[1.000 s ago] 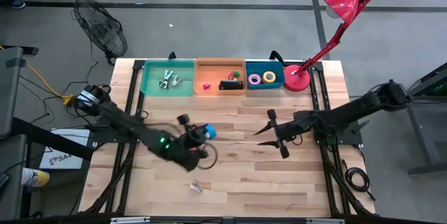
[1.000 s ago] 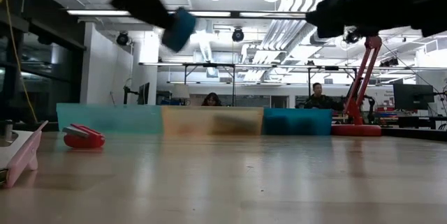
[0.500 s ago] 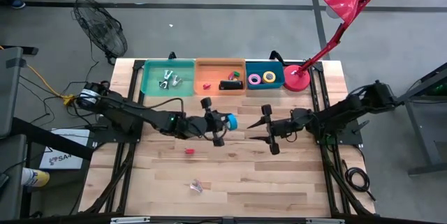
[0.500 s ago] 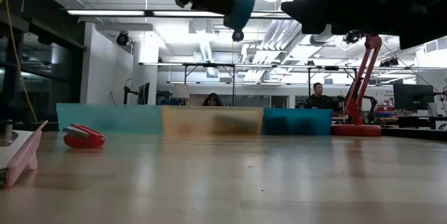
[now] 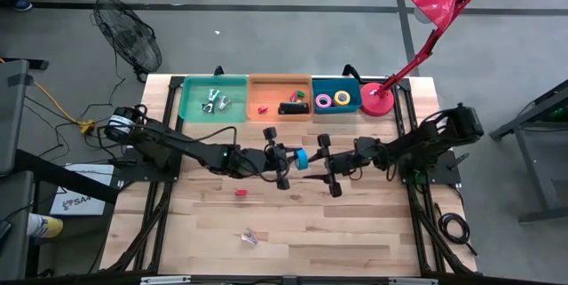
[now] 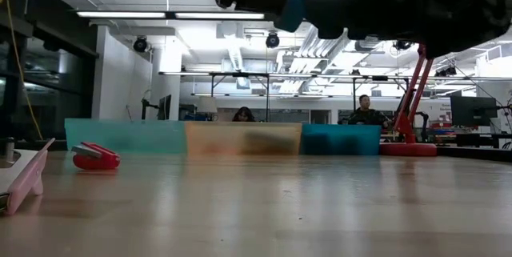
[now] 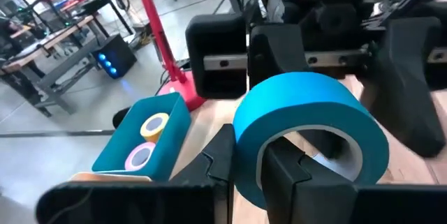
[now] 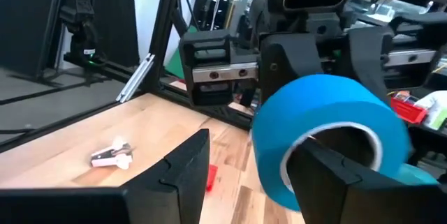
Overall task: Pick and place Stapler, Stapler remover, tape
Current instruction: Put the blue tape into the blue bin
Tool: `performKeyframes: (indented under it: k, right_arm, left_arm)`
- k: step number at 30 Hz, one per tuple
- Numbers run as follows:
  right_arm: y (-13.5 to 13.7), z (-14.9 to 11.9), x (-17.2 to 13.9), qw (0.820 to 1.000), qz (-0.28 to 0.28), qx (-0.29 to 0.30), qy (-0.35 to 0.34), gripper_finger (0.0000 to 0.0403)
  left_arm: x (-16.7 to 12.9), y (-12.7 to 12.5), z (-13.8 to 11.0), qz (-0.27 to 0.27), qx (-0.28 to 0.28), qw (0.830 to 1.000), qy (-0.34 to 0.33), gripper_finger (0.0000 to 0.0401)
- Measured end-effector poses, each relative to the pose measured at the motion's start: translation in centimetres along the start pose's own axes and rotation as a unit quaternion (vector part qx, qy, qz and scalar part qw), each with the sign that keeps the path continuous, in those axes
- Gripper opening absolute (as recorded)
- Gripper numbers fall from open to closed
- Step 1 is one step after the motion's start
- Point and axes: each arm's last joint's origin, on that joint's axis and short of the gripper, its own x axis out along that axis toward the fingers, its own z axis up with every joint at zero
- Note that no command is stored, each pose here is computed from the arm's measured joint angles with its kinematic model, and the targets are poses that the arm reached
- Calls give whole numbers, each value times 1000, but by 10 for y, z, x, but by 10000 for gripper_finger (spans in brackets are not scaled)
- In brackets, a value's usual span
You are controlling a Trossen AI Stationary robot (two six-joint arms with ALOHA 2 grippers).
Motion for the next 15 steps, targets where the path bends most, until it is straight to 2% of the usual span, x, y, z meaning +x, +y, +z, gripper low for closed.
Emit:
performKeyframes:
  k: [8,12,15]
  right_arm:
    - [-1,2,10,1000,19,12,-5,160]
    - [-1,1,10,1000,18,14,4,124]
    - [-1,-2,10,1000,11,15,17,78]
  left_arm:
    - [0,0,0,-1,-2,1000,-2,35]
    - [0,-1,-1,-3,1,1000,2,35]
    - [0,-1,-3,-5,5,1000,11,36]
